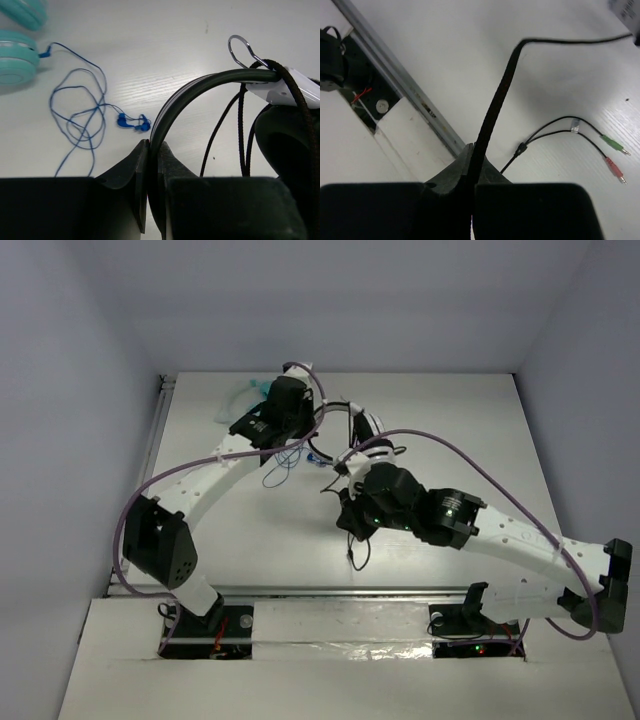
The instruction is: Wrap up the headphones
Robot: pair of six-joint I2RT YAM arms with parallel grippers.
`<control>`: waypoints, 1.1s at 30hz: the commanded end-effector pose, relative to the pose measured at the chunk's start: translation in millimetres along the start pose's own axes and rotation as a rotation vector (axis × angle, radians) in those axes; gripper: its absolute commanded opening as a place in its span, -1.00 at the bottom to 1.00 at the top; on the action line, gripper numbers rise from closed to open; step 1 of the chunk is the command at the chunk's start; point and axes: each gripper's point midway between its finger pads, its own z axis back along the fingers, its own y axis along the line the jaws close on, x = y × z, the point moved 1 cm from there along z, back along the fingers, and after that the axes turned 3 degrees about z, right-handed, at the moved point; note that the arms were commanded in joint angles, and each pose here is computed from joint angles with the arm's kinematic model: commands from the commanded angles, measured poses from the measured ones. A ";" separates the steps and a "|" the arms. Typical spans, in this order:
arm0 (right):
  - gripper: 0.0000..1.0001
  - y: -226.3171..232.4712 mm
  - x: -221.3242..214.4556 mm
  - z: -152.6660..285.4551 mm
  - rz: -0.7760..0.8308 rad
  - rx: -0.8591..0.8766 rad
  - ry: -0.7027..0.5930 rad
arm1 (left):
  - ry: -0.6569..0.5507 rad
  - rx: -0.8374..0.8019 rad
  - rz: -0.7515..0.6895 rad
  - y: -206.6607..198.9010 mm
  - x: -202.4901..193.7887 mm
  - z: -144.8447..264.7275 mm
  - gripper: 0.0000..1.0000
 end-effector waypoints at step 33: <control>-1.00 -51.7 70.1 84.6 0.037 -0.248 -0.169 | 0.142 -0.130 -0.363 -12.1 -93.5 63.0 -1.00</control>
